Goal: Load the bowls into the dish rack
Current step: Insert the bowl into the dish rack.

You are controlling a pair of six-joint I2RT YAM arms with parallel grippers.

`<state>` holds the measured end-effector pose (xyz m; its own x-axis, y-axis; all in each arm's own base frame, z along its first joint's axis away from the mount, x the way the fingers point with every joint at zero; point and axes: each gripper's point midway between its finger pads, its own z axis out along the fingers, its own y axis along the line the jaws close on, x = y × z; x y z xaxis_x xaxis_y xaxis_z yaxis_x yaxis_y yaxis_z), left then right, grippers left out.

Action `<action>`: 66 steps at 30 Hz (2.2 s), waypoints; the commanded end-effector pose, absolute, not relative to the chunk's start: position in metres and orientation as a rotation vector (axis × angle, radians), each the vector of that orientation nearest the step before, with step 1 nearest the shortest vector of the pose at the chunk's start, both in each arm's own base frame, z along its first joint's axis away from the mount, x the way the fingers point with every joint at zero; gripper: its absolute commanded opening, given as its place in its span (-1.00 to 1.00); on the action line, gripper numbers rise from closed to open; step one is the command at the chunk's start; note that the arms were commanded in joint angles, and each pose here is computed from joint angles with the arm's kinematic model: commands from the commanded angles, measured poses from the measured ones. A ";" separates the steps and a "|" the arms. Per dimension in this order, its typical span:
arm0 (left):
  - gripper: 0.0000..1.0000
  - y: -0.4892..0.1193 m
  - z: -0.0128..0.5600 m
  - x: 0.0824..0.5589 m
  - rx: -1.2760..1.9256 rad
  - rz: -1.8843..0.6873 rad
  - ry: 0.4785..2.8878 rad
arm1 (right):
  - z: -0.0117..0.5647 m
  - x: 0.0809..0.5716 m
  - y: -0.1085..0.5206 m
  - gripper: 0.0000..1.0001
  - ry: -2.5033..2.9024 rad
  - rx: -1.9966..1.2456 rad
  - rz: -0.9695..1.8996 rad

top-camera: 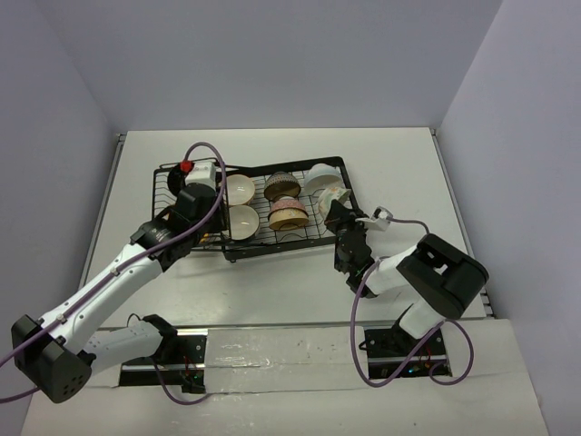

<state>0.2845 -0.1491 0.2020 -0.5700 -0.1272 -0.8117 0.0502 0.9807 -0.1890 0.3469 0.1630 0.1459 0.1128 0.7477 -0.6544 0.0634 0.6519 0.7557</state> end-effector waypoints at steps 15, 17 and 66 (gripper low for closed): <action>-0.21 -0.160 0.205 0.280 0.005 -0.211 2.137 | 0.219 0.352 0.152 -1.00 0.930 1.054 0.856; -0.21 -0.161 0.206 0.279 0.005 -0.210 2.132 | 0.222 0.353 0.153 -1.00 0.929 1.050 0.855; -0.18 -0.162 0.219 0.270 0.022 -0.226 2.090 | 0.182 0.333 0.164 0.22 1.055 1.019 0.822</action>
